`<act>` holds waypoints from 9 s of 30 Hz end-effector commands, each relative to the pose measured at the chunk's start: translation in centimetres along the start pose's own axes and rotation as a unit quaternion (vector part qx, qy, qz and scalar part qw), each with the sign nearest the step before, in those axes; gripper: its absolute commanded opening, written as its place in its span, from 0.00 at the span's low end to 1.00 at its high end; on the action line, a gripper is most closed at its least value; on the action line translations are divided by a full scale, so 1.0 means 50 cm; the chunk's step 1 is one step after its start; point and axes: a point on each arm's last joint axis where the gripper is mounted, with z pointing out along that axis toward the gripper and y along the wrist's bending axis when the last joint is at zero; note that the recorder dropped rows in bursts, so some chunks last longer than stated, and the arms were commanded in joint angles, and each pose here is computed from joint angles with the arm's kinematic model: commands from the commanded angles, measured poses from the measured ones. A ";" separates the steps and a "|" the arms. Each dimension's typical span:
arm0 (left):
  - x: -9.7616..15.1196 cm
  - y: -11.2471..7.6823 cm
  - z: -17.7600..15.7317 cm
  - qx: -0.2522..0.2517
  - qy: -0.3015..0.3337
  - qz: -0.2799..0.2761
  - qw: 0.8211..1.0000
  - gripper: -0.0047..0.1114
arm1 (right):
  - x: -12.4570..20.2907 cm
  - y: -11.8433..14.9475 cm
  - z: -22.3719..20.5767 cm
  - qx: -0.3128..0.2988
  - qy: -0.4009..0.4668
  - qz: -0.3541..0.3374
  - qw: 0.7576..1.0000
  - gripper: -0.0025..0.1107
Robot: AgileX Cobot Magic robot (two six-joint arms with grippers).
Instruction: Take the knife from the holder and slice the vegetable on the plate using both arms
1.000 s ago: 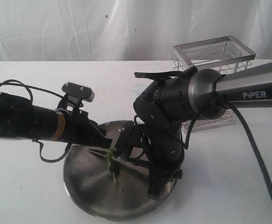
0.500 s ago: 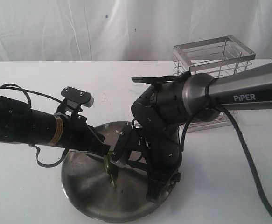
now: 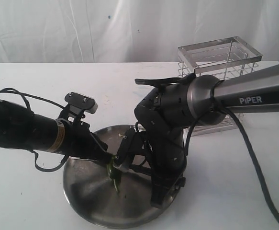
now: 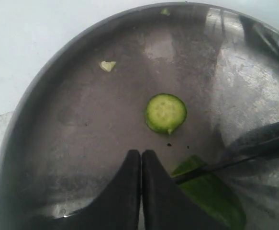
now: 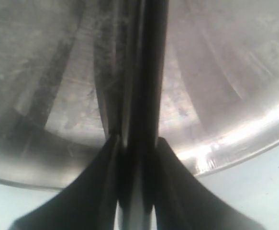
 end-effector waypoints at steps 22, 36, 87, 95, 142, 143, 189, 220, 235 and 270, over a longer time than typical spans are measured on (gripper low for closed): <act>-0.001 -0.001 0.008 0.001 0.009 0.014 1.000 0.11 | 0.002 0.006 0.015 -0.010 0.014 -0.004 1.000 0.02; 0.087 0.003 0.057 -0.015 0.104 0.012 0.994 0.11 | -0.003 0.001 0.008 -0.005 0.008 -0.002 1.000 0.02; -0.024 -0.060 -0.100 0.087 -0.031 0.002 0.996 0.39 | 0.030 -0.060 -0.048 -0.101 -0.120 0.241 0.958 0.02; -0.045 -0.070 -0.140 0.083 -0.067 0.006 0.994 0.39 | 0.027 -0.059 -0.002 -0.166 -0.109 0.258 0.946 0.14; 0.125 -0.114 -0.431 -0.023 -0.308 -0.040 0.950 0.04 | 0.354 0.201 -0.230 -0.021 -0.630 0.282 0.723 0.02; 0.125 -0.113 -0.431 -0.025 -0.308 -0.040 0.950 0.04 | 0.354 0.201 -0.230 -0.021 -0.630 0.282 0.723 0.02; 0.124 -0.118 -0.434 -0.014 -0.311 -0.032 0.950 0.04 | 0.565 0.238 -0.062 0.200 -0.548 0.482 0.654 0.02; 0.266 -0.119 -0.444 -0.047 -0.349 0.063 0.934 0.04 | 0.565 0.238 -0.062 0.200 -0.548 0.482 0.654 0.02; 0.353 -0.108 -0.412 -0.033 -0.340 0.052 0.939 0.04 | 0.565 0.238 -0.062 0.200 -0.548 0.482 0.654 0.02; 0.352 -0.111 -0.412 -0.007 -0.342 0.008 0.940 0.04 | 0.565 0.238 -0.062 0.200 -0.548 0.482 0.654 0.02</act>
